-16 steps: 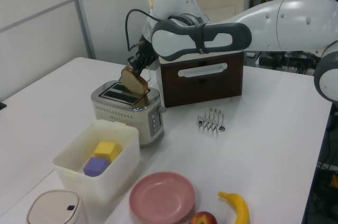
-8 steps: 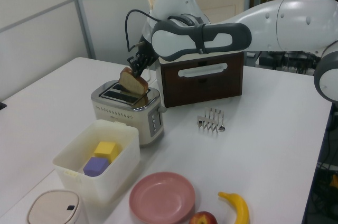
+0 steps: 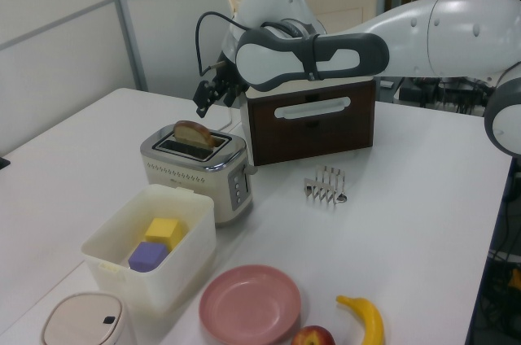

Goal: Put the bread in the toaster
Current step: 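Open the gripper and raise it away from the toaster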

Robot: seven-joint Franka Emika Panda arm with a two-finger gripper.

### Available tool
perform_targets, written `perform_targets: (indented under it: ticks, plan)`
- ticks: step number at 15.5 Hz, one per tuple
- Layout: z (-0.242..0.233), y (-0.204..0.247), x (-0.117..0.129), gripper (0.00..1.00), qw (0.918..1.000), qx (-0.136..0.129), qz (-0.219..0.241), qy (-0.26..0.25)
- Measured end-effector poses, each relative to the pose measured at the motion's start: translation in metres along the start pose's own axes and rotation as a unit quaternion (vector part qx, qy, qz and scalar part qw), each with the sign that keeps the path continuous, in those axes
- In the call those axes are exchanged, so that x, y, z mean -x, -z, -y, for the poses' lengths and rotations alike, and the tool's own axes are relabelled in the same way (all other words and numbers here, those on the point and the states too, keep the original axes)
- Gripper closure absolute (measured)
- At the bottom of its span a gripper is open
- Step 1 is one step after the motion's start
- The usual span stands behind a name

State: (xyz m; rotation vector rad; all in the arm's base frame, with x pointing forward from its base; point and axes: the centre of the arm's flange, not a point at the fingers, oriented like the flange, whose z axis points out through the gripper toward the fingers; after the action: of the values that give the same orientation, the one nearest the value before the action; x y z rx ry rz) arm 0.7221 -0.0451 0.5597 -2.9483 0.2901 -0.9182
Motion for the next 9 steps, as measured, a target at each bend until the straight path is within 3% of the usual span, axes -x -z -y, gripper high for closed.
perform_targets:
  ticks: [1,6,9]
  plan:
    - [0.0,0.002,-0.001,0.01,1.0,0.0,-0.001,0.0]
    - [-0.001,0.02,-0.005,0.0,1.0,-0.003,-0.008,-0.001]
    - [-0.002,0.031,0.003,0.0,0.9991,0.001,0.042,0.01]
